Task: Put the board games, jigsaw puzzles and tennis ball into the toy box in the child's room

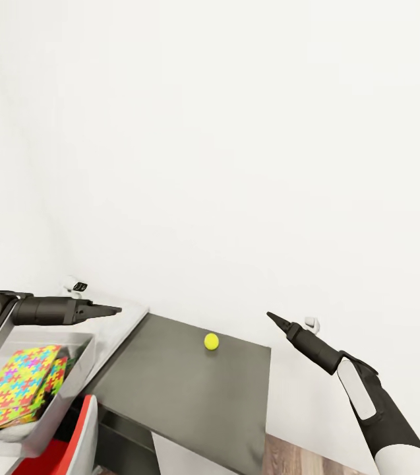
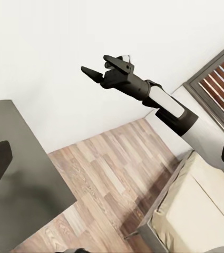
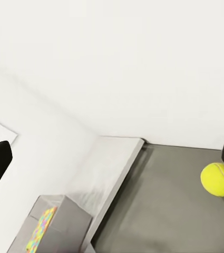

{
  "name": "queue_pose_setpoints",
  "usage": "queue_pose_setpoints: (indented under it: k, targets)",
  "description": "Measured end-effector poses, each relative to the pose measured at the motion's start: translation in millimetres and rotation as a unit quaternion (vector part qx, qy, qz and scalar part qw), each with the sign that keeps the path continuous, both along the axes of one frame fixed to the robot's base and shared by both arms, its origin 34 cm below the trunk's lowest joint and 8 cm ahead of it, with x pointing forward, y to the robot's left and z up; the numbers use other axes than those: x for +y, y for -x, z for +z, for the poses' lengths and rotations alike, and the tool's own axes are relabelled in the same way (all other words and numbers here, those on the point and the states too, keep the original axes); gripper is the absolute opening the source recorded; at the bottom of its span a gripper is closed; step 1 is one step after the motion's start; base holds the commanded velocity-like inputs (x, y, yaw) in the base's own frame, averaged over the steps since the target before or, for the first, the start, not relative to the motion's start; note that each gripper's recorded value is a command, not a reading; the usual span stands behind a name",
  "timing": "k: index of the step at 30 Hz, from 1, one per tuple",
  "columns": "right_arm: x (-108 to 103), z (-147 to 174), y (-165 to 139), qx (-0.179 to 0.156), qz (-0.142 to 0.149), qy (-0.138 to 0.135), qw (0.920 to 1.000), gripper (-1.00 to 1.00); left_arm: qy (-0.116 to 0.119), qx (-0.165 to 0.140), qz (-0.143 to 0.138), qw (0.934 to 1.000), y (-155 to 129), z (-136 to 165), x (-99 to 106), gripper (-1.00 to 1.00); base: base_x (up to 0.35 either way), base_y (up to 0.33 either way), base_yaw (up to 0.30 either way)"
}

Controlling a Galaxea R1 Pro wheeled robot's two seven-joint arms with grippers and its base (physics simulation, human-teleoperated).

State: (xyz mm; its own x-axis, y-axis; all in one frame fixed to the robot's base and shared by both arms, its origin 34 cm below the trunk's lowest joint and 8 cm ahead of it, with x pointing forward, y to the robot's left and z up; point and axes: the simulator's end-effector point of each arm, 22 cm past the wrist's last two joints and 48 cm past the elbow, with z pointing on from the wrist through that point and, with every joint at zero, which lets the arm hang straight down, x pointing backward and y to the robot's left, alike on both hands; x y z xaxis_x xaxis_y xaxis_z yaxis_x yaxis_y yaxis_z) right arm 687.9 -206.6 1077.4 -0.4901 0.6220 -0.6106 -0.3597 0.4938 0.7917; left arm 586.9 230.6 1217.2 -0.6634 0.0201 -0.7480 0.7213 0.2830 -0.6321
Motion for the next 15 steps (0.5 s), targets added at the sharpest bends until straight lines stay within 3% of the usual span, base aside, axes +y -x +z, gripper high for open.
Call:
queue_pose_setpoints:
  k: [15]
  targets:
    - [0.4, 0.2, 0.2, 0.0, 0.001, 0.0, 1.0, 1.0, 0.0, 0.0, 0.0, 1.0, 0.2, 0.0, 0.0, 1.0, 0.021, 0.082, -0.001]
